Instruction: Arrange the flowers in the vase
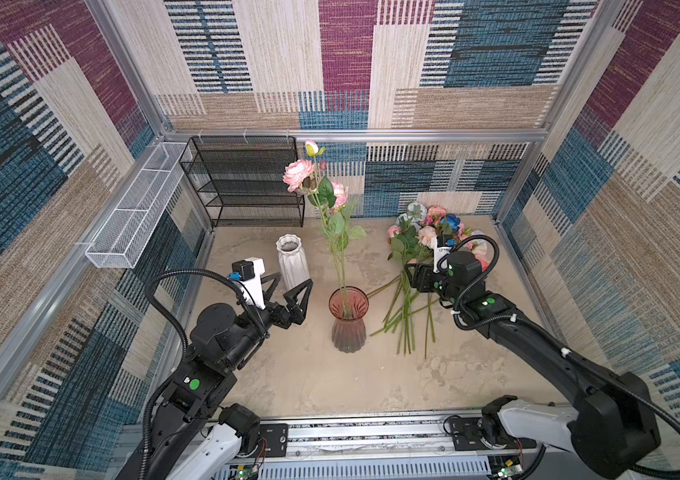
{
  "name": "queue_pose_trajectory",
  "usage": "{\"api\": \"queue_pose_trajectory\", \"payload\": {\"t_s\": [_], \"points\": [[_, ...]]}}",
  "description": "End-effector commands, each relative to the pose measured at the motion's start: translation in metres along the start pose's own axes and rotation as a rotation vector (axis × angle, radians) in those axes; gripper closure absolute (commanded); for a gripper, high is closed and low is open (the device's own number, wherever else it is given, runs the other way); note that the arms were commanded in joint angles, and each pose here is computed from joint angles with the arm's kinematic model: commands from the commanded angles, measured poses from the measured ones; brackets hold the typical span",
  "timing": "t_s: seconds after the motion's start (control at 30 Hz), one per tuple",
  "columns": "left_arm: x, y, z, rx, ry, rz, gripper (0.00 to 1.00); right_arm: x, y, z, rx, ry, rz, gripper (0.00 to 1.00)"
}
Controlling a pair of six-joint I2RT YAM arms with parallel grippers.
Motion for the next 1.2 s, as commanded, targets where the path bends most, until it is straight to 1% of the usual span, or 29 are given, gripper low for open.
{"api": "queue_pose_trajectory", "payload": {"t_s": [0.0, 0.1, 0.23, 0.33, 0.5, 0.57, 0.8, 1.0, 1.17], "points": [[0.002, 0.001, -0.006, -0.046, 0.014, -0.005, 0.01, 0.027, -0.013, -0.005, 0.059, 0.074, -0.027, 0.38], [0.003, 0.000, -0.009, -0.056, 0.029, -0.021, 0.01, 0.053, -0.032, -0.007, 0.087, 0.113, -0.105, 0.45], [0.004, -0.001, -0.013, -0.059, 0.046, -0.032, 0.00, 0.072, -0.055, -0.004, 0.147, 0.102, -0.173, 0.53], [0.004, -0.001, -0.014, -0.059, 0.047, -0.036, 0.01, 0.086, -0.068, -0.001, 0.179, 0.111, -0.191, 0.59], [0.004, -0.002, -0.014, -0.054, 0.047, -0.042, 0.01, 0.105, -0.079, -0.003, 0.206, 0.134, -0.208, 0.64], [0.004, -0.002, -0.014, -0.051, 0.049, -0.041, 0.01, 0.109, -0.082, -0.003, 0.214, 0.139, -0.205, 0.66], [0.005, -0.002, -0.015, -0.048, 0.055, -0.043, 0.01, 0.122, -0.083, -0.004, 0.228, 0.145, -0.167, 0.67], [0.006, -0.001, -0.017, -0.047, 0.065, -0.041, 0.01, 0.127, -0.087, -0.006, 0.233, 0.154, -0.175, 0.80], [0.007, -0.002, -0.016, -0.047, 0.066, -0.043, 0.01, 0.122, -0.085, -0.005, 0.222, 0.138, -0.162, 0.93]]}}
Point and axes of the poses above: each gripper's point midway between its finger pads, its own x axis out along the fingers, its own y axis along the line the jaws close on, z = x × y, the point moved 7 cm from there along -x, back along the fingers, and after that the axes turned 10 degrees about x, right-handed, at the moved point
